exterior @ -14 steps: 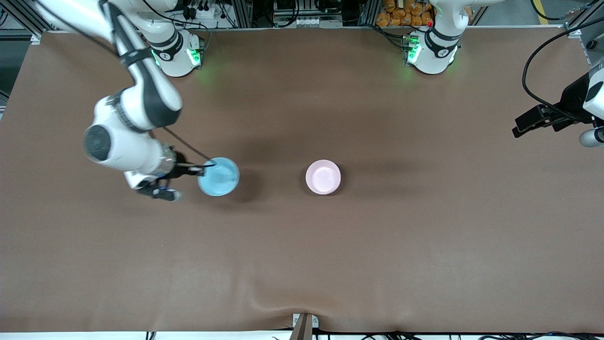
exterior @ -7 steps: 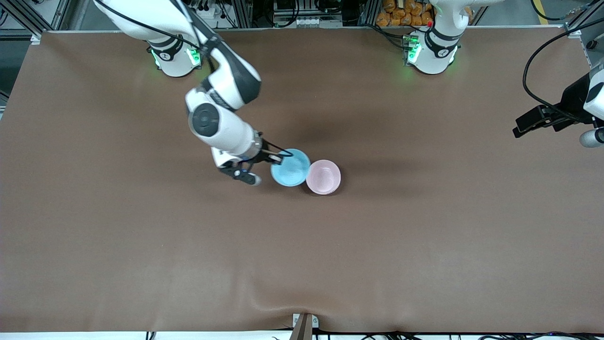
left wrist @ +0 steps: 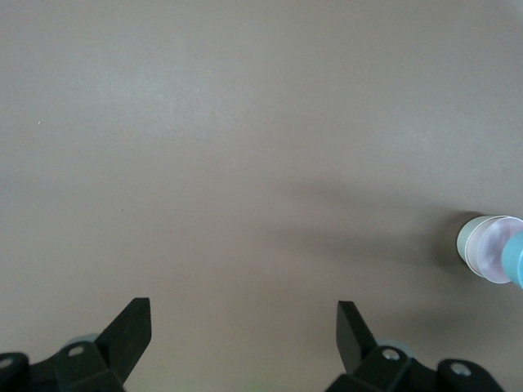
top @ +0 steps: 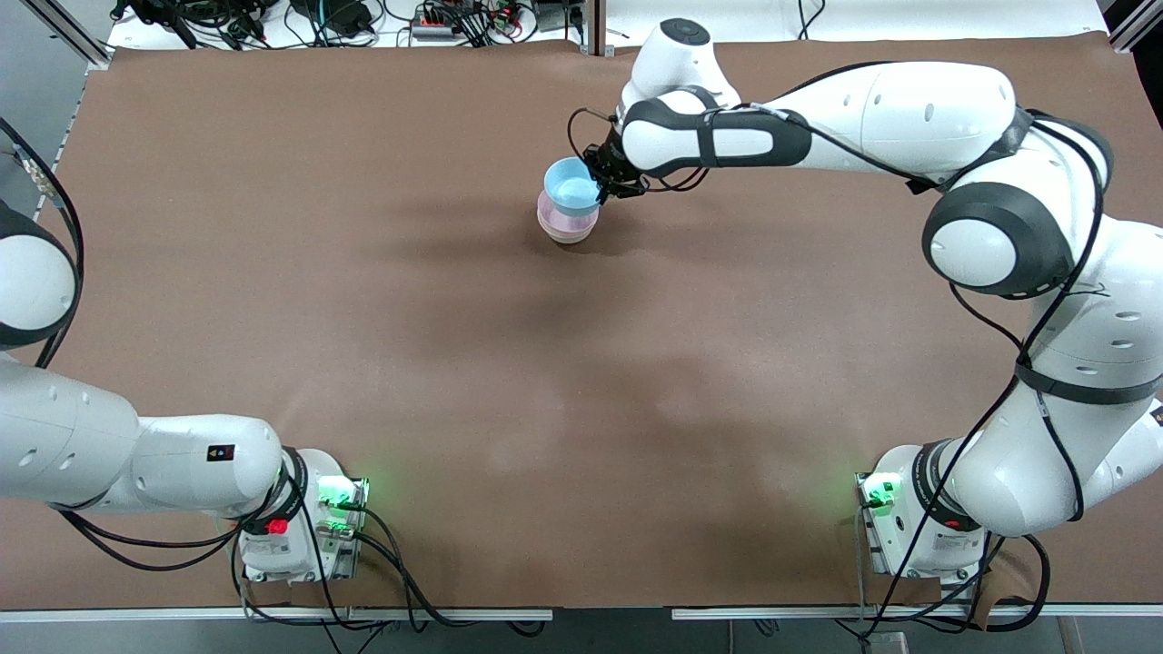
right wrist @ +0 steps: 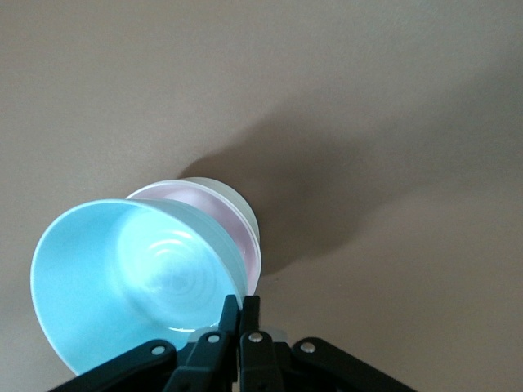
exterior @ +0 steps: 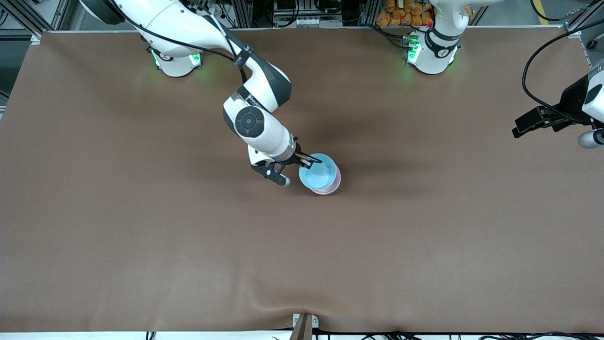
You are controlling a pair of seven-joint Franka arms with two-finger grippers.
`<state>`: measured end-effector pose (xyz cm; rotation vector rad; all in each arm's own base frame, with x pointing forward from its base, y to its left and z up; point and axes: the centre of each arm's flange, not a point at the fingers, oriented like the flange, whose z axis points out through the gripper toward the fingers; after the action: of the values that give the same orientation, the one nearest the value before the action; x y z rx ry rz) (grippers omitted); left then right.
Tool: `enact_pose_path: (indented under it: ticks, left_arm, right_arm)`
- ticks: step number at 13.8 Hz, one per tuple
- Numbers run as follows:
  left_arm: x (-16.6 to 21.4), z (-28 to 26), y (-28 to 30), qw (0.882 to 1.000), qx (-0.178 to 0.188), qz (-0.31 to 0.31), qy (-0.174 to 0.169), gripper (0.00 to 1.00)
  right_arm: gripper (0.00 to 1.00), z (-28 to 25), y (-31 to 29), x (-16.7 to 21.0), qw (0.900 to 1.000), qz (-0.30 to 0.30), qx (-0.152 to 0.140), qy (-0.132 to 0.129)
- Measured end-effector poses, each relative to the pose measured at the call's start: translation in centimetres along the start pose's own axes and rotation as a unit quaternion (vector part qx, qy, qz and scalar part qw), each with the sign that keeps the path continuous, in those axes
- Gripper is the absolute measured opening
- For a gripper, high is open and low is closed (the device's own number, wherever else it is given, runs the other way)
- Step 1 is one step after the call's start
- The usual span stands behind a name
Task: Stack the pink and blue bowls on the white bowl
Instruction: 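Carry the blue bowl with the right gripper onto the pink bowl, then open the right gripper to release the blue bowl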
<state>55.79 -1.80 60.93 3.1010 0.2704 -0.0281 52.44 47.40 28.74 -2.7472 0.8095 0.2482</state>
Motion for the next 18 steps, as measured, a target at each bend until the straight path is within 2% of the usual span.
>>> enact_pose_path:
  ticks: [4,10,18]
  left_arm:
    - [0.0,0.2,0.0,1.0,0.0,0.0,-0.002,1.0]
    - [0.0,0.2,-0.1,1.0,0.0,-0.001,-0.002,1.0]
    - [0.1,0.1,-0.1,1.0,0.0,-0.001,0.001,1.0]
  right_arm:
    - [0.02,1.4,0.3,0.5,1.0,0.004,-0.007,-0.003]
    - [0.02,2.7,-0.1,0.3,1.0,0.012,0.001,0.0]
    - [0.02,5.9,-0.3,0.2,1.0,0.013,-0.017,0.022]
